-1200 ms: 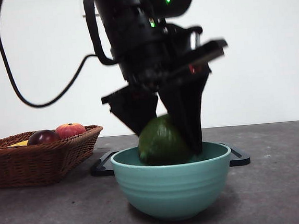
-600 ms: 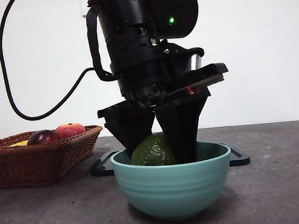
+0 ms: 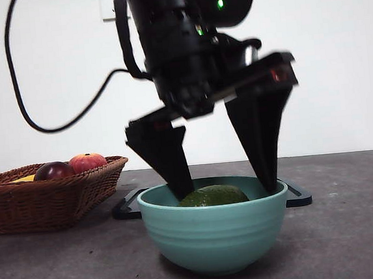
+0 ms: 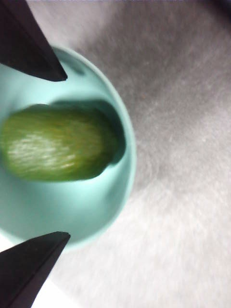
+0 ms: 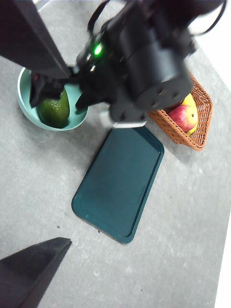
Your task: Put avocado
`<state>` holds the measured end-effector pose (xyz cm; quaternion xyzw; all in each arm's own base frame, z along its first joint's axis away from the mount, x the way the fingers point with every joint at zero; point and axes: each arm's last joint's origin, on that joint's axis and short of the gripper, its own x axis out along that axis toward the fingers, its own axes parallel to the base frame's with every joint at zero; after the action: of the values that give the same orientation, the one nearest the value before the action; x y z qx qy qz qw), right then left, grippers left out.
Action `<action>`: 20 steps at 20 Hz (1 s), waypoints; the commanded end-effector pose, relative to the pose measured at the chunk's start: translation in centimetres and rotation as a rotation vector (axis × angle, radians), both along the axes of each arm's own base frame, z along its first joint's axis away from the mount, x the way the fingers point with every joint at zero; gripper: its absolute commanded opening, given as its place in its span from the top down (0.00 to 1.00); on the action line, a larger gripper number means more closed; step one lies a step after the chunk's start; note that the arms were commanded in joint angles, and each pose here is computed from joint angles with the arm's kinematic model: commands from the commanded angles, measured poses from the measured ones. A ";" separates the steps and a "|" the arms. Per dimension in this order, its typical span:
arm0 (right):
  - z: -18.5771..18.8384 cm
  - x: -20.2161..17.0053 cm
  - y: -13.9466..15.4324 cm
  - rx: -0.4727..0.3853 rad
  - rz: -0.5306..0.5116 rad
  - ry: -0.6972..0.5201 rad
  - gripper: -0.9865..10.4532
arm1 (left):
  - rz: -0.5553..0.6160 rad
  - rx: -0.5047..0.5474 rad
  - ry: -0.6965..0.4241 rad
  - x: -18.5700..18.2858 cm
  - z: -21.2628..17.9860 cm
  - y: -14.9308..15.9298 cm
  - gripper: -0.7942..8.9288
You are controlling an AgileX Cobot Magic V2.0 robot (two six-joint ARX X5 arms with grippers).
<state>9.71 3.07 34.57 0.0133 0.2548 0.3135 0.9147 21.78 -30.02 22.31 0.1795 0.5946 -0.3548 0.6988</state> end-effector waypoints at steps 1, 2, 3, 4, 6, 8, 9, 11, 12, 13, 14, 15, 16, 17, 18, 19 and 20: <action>0.6 -0.1 0.0 0.004 0.005 -0.020 0.37 | -0.020 -0.094 -0.070 -0.9 4.0 0.6 0.40; 0.6 -0.1 0.0 0.004 0.005 -0.020 0.37 | -0.022 -0.128 -0.099 -1.2 5.5 1.4 0.35; 0.6 -0.1 0.0 0.004 0.005 -0.020 0.37 | -0.029 -0.164 -0.130 -1.7 7.0 2.1 0.32; 0.6 -0.1 0.0 0.004 0.005 -0.020 0.37 | -0.027 -0.198 -0.159 -2.1 8.5 3.0 0.30; 0.6 -0.1 0.0 0.004 0.005 -0.020 0.37 | -0.038 -0.236 -0.205 -3.1 11.1 5.1 0.31; 0.6 -0.1 0.0 0.004 0.005 -0.020 0.37 | -0.051 -0.247 -0.229 -4.5 13.2 7.4 0.31; 0.6 -0.1 0.0 0.008 0.004 -0.017 0.37 | -0.052 -0.251 -0.240 -5.2 14.1 8.6 0.31; 0.6 -0.1 0.1 0.029 0.018 -0.005 0.37 | -0.047 -0.266 -0.268 -6.5 15.8 11.0 0.31; 0.6 -0.1 0.1 0.036 0.030 -0.001 0.37 | -0.043 -0.277 -0.291 -7.1 16.5 12.3 0.31; 0.6 -0.1 0.1 0.040 0.037 0.003 0.37 | -0.039 -0.291 -0.319 -7.8 17.1 13.5 0.31; 0.5 -0.1 0.2 0.041 0.039 0.006 0.37 | -0.035 -0.307 -0.346 -8.5 17.5 14.7 0.31; 0.5 -0.1 0.1 0.041 0.039 0.009 0.37 | -0.025 -0.326 -0.370 -9.2 17.8 15.9 0.31; 0.5 -0.1 0.1 0.042 0.038 0.012 0.37 | -0.015 -0.345 -0.391 -9.9 17.7 16.9 0.31; 0.5 -0.1 0.1 0.042 0.038 0.014 0.37 | -0.008 -0.359 -0.409 -10.7 17.5 17.9 0.31; 0.5 -0.2 0.1 0.042 0.038 0.015 0.37 | -0.004 -0.369 -0.427 -11.4 17.1 18.8 0.31; 0.5 -0.2 0.1 0.042 0.038 0.015 0.37 | -0.001 -0.384 -0.447 -12.1 16.6 19.6 0.31; 0.5 -0.2 0.1 0.042 0.038 0.016 0.37 | 0.003 -0.402 -0.468 -12.8 15.9 20.4 0.31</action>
<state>9.57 3.17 34.50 0.0264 0.2612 0.3342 0.9052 8.99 -9.60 38.05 0.1075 0.3464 -0.4090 0.8373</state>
